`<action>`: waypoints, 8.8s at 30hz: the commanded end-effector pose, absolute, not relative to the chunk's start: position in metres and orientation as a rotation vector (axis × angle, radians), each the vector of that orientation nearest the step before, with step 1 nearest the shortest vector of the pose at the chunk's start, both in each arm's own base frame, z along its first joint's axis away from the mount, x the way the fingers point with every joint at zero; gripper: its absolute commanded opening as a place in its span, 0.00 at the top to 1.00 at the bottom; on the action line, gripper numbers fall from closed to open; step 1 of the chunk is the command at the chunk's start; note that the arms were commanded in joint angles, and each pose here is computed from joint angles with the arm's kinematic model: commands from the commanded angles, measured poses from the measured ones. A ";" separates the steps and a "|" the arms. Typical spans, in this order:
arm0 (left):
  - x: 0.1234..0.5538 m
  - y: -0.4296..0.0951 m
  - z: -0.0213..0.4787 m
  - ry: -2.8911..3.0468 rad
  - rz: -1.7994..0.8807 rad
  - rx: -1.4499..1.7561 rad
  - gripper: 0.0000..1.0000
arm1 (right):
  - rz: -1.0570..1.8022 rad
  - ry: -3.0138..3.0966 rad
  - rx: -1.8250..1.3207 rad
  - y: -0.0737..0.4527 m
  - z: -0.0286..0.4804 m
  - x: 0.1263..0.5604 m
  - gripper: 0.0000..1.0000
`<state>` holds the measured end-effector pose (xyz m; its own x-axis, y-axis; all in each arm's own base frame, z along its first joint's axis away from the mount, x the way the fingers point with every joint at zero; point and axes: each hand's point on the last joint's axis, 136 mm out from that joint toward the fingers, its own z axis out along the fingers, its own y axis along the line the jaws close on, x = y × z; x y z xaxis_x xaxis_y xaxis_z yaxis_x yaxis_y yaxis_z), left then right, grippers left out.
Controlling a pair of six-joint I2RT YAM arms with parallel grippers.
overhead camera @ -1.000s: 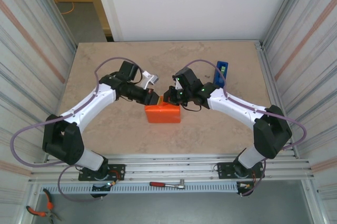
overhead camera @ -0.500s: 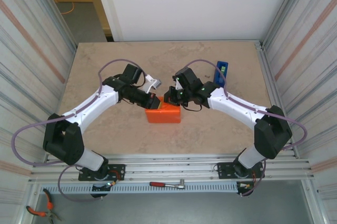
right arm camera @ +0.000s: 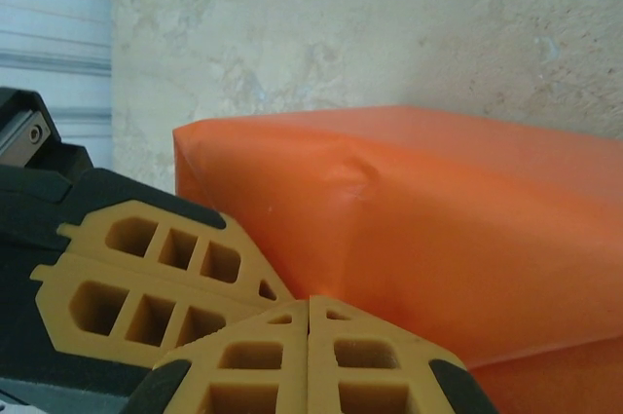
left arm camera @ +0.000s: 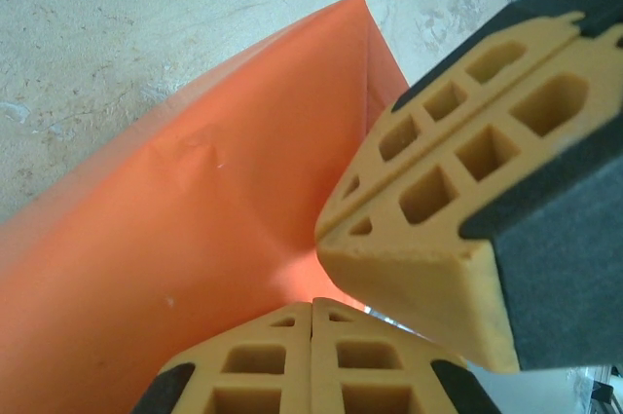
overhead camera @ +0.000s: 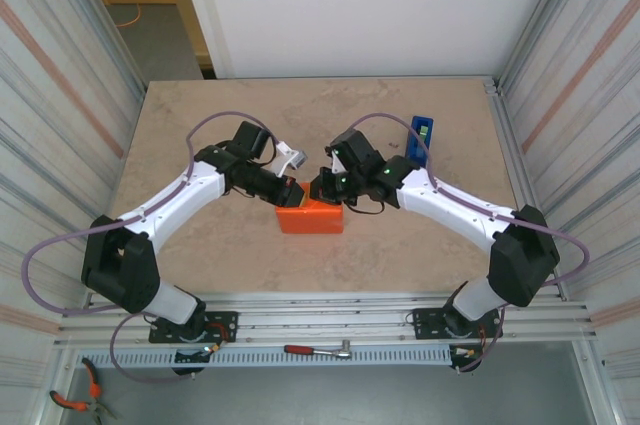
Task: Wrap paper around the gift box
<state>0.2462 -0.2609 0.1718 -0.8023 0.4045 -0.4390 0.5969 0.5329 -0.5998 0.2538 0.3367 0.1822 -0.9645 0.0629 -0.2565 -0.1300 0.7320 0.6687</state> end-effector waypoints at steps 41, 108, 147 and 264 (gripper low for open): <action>0.254 -0.256 0.173 2.543 -1.095 0.861 1.00 | 0.995 2.746 -0.007 0.320 0.150 0.238 1.00; 0.243 -0.248 0.138 2.637 -1.025 0.876 1.00 | 1.234 2.407 0.877 0.031 0.089 0.464 0.60; 0.240 -0.249 0.136 2.641 -1.028 0.888 1.00 | 1.393 2.316 1.001 0.035 0.061 0.454 0.75; 0.237 -0.250 0.132 2.653 -0.992 0.915 1.00 | 1.521 2.107 1.313 0.065 0.015 0.394 1.00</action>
